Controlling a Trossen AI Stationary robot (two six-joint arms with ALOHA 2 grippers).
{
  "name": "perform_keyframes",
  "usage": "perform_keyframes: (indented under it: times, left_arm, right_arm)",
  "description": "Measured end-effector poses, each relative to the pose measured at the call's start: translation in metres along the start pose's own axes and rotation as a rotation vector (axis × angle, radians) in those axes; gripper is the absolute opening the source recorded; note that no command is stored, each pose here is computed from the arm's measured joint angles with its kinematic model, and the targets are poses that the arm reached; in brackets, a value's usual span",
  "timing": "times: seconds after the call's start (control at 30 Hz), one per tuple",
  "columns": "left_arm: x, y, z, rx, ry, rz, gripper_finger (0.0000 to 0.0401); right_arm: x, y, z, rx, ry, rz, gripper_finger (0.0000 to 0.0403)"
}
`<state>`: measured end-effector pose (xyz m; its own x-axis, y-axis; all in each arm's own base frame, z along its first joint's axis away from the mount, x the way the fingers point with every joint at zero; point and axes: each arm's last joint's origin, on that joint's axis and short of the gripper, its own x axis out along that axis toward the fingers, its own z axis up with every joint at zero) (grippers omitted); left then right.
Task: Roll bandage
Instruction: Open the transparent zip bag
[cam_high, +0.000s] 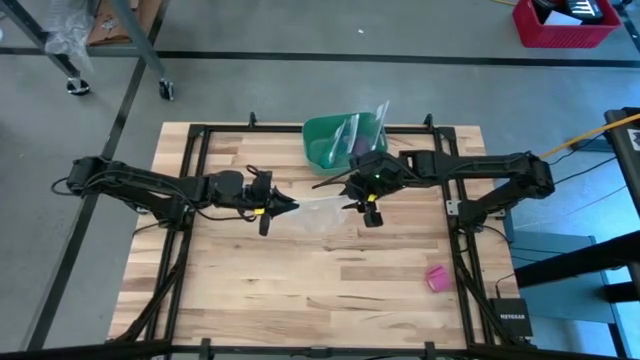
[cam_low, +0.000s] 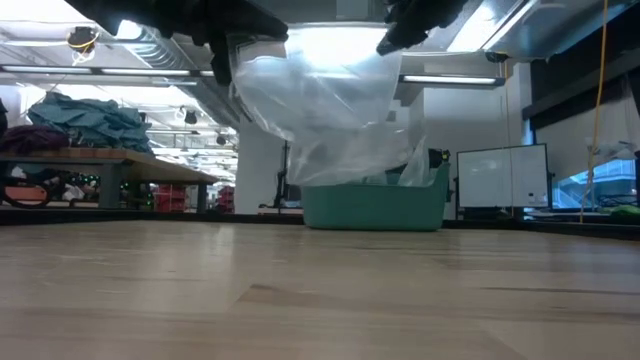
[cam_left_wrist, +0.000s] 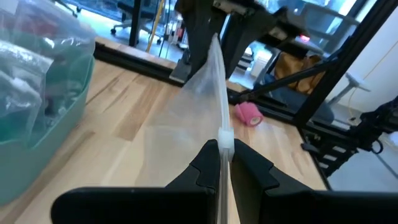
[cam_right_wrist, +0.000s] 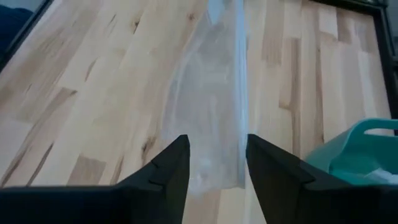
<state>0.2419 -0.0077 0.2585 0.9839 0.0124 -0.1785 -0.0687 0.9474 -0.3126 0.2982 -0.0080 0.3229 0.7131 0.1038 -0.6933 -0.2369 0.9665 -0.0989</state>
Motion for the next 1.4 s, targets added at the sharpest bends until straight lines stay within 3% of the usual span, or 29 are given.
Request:
perform_keyframes:
  times: [0.3,0.67,1.4]
  left_arm:
    - [0.0005,0.0001,-0.0026,-0.005,0.022,0.004,0.0017]
    - [0.0005,0.0001,-0.0027,-0.007,0.024,0.005,0.0017]
    - [-0.002,0.0019,-0.0088,-0.055,0.104,0.017,0.0017]
  right_arm:
    - [-0.0003,0.0007,-0.0004,0.001,0.001,0.019,0.0146]
    - [-0.0003,0.0005,-0.0002,0.001,-0.001,0.014,0.0011]
    - [-0.0004,0.0015,-0.0058,0.034,0.062,0.008,0.0001]
